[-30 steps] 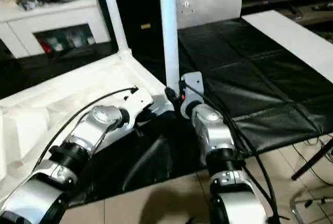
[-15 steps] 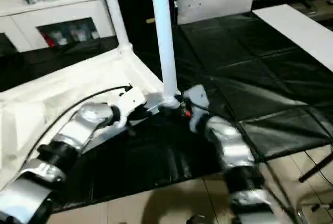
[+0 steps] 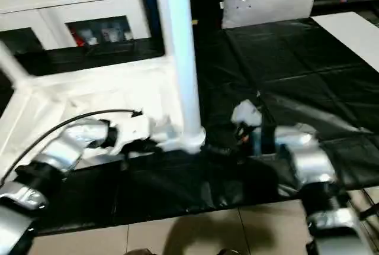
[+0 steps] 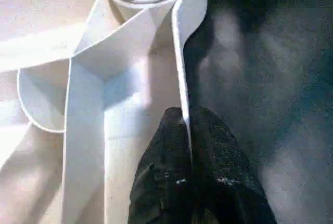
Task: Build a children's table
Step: Rotate leg to tighten
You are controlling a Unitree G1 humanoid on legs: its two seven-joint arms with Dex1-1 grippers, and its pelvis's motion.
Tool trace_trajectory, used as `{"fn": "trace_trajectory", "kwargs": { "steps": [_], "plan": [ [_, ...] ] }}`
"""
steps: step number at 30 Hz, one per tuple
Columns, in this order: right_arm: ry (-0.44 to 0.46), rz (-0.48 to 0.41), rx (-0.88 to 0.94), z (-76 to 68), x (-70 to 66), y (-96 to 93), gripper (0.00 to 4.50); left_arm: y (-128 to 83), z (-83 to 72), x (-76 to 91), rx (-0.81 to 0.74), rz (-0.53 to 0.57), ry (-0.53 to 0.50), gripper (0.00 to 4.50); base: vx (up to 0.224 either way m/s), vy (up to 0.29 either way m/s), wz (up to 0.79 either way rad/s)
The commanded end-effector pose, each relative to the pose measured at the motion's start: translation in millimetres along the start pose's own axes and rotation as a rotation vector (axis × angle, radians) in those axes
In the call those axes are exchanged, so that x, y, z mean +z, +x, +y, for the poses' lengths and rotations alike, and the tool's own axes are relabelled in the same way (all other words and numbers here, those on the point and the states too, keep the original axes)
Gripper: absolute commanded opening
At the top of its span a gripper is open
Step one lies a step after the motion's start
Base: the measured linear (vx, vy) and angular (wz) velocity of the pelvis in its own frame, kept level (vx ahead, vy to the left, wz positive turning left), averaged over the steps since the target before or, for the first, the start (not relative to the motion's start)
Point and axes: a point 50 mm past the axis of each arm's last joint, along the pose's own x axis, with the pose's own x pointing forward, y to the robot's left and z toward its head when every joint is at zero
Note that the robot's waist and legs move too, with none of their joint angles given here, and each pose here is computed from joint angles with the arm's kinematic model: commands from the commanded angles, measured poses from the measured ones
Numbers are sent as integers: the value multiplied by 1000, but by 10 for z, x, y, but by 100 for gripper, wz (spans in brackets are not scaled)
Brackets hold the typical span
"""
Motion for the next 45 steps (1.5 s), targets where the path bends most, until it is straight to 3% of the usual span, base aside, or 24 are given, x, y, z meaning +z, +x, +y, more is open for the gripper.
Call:
{"fn": "trace_trajectory", "kwargs": {
  "steps": [1, 5, 17, 20, 22, 32, 35, 39, 42, 45],
  "plan": [
    [-15, 8, 64, 20, 35, 63, 380, 68, -128, 27, -128, 18, 71, 0, 0, 0, 0],
    [3, 8, 114, 38, 37, 89, 359, 85, -166, 35, -161, 11, 89, 0, 0, 0, 0],
    [37, 2, 230, 121, 14, 240, 240, 134, -255, 78, -238, -9, 121, 0, 0, 0, 0],
    [46, -3, 236, 118, 12, 287, 236, 149, -269, 83, -247, -10, 123, 0, 0, 0, 0],
    [55, -4, 242, 112, 12, 322, 200, 160, -280, 85, -256, -9, 125, 0, 0, 0, 0],
    [110, -48, 294, 182, 6, 372, 188, 157, -291, 56, -233, -15, 63, 0, 0, 0, 0],
    [146, -94, 202, 193, 30, 474, 188, 193, -206, 105, -136, -43, -30, 0, 0, 0, 0],
    [232, -72, 2, 215, -43, 694, 188, 319, -7, 250, 59, -75, -143, 0, 0, 0, 0],
    [266, -62, -93, 192, -54, 777, 188, 365, 56, 289, 123, -76, -184, 0, 0, 0, 0],
    [353, -76, -345, 97, -20, 984, 188, 446, 211, 372, 281, -67, -275, 0, 0, 0, 0]
  ]
}}
